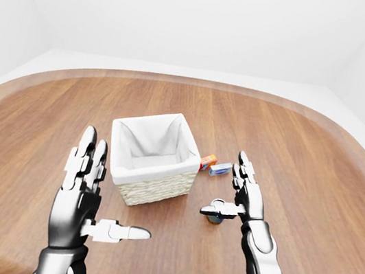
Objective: Pick up the alphabet soup and put it in the basket.
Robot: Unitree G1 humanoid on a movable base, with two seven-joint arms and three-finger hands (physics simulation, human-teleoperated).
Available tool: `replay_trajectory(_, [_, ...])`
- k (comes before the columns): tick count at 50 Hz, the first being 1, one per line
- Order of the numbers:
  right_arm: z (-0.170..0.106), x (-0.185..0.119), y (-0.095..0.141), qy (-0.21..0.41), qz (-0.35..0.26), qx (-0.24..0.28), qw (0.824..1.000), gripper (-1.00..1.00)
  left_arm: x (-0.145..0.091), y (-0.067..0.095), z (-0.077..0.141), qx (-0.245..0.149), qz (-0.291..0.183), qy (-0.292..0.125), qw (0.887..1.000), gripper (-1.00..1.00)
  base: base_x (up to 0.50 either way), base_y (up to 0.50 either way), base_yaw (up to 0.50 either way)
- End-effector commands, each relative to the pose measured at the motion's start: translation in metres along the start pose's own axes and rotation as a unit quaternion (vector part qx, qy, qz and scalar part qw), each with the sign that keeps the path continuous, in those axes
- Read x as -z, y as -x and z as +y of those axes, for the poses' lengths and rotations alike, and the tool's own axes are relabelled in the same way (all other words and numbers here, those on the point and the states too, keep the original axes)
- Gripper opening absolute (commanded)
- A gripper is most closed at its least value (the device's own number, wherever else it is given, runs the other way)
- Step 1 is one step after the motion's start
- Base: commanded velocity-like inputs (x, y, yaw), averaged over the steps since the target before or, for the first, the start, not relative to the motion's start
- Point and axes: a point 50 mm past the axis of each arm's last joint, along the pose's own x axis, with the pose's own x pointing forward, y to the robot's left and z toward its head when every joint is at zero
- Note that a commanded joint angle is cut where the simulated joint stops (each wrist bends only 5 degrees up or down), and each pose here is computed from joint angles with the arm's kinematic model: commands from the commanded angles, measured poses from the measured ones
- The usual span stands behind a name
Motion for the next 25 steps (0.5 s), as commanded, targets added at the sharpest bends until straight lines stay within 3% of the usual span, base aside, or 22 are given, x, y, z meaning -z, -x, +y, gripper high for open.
replay_trajectory(1, [0.001,0.003,-0.002,0.007,-0.003,0.003,1.0,1.0,-0.002,0.003,0.001,-0.001,0.001,0.001,1.0,1.0,0.0,0.0,0.0])
replay_trajectory(9, [-0.006,0.022,-0.006,0.044,0.023,0.019,0.999,1.0,-0.002,0.003,-0.001,0.001,0.001,0.002,1.0,1.0,0.0,0.0,0.0])
replay_trajectory(20, [-0.012,0.025,-0.012,0.055,0.034,0.032,0.997,1.0,-0.001,0.004,-0.002,0.004,0.005,0.003,1.0,1.0,0.0,0.0,0.0])
replay_trajectory(25, [-0.013,0.044,-0.021,0.064,0.08,0.041,0.994,1.0,-0.002,0.004,-0.002,0.004,0.004,0.004,1.0,1.0,0.0,0.0,0.0])
